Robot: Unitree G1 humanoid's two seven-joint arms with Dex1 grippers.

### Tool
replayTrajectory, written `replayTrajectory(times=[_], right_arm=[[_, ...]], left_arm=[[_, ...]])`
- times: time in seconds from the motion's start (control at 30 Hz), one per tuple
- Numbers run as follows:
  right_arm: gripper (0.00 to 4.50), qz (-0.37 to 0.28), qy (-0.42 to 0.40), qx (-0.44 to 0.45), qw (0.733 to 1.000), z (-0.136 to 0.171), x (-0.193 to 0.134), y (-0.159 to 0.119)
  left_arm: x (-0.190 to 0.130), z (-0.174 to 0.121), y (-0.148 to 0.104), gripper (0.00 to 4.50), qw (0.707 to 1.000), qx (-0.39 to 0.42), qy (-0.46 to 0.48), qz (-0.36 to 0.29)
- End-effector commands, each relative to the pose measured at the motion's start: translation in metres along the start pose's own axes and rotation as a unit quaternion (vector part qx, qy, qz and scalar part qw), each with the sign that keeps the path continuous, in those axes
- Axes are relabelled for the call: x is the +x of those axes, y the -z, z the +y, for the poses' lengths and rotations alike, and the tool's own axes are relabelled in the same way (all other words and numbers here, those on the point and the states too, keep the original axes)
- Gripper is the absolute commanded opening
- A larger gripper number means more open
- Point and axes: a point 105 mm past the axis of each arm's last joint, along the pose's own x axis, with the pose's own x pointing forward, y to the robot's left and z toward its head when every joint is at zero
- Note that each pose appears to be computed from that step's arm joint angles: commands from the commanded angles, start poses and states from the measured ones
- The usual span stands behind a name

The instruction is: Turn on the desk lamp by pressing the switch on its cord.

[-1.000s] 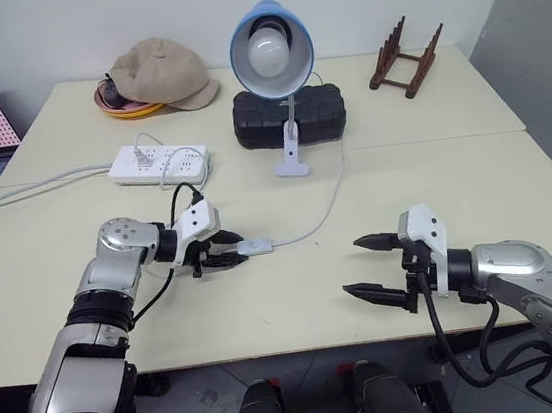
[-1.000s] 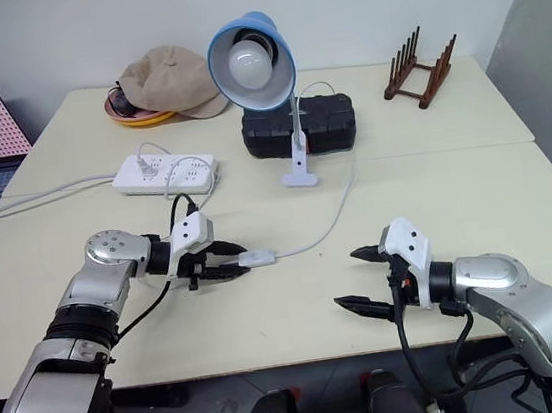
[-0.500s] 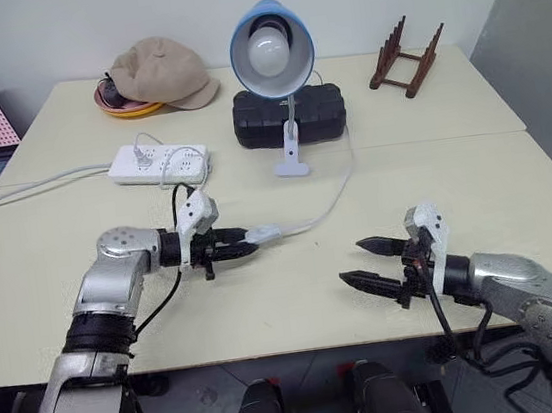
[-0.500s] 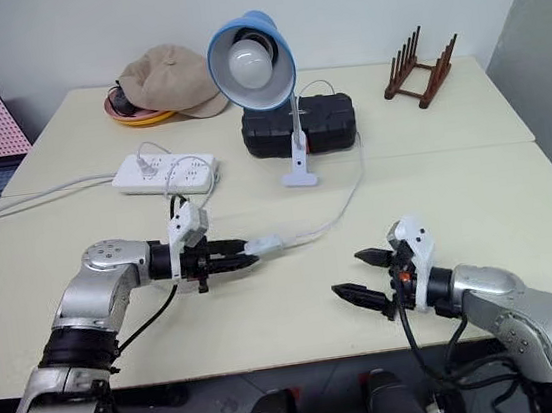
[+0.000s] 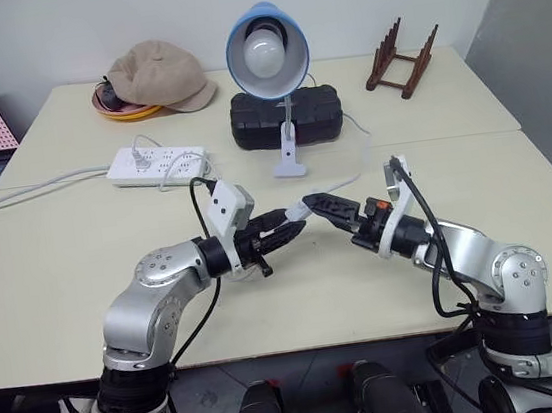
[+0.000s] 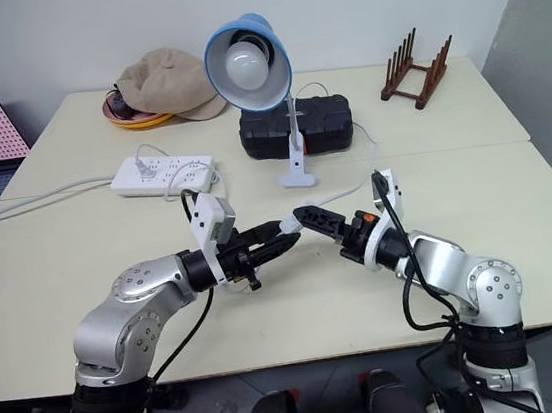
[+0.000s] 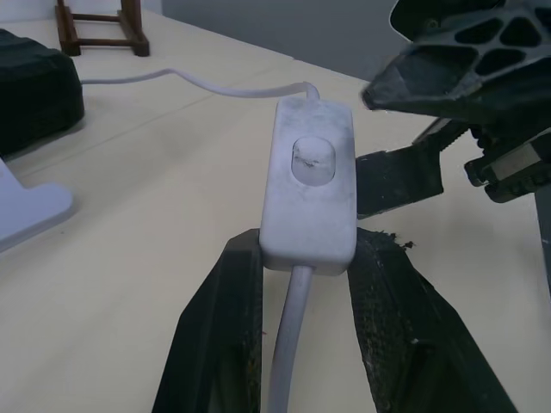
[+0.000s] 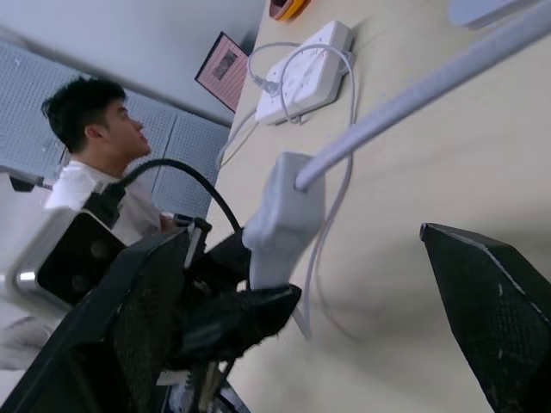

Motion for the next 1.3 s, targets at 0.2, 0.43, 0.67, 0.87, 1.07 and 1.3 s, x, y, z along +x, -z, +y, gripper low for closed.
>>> replayTrajectory(times=[0.2,0.43,0.67,0.87,1.07,1.3], right_arm=[[4.5,0.009,-0.027,0.011,1.0,0.026,0.006,0.002],[4.5,0.011,-0.028,0.012,0.999,0.026,0.007,0.003],[3.73,0.012,-0.03,0.012,0.999,0.026,0.007,0.004],[2.47,0.011,-0.031,0.012,0.999,0.026,0.006,0.005],[1.28,0.015,-0.03,0.005,0.999,0.025,0.005,0.007],[0.51,0.019,-0.027,-0.004,0.999,0.025,0.005,0.008]], left_arm=[[-0.001,-0.008,-0.012,1.07,1.0,0.007,-0.002,-0.019],[-0.002,-0.011,-0.011,1.07,1.0,0.004,0.002,-0.019],[-0.002,-0.011,-0.014,1.07,1.0,0.004,0.004,-0.022],[-0.001,-0.014,-0.013,1.07,1.0,0.003,0.011,-0.021],[0.0,-0.015,-0.012,1.07,1.0,0.001,0.013,-0.02],[0.001,-0.015,-0.013,1.07,1.0,0.001,0.016,-0.021]])
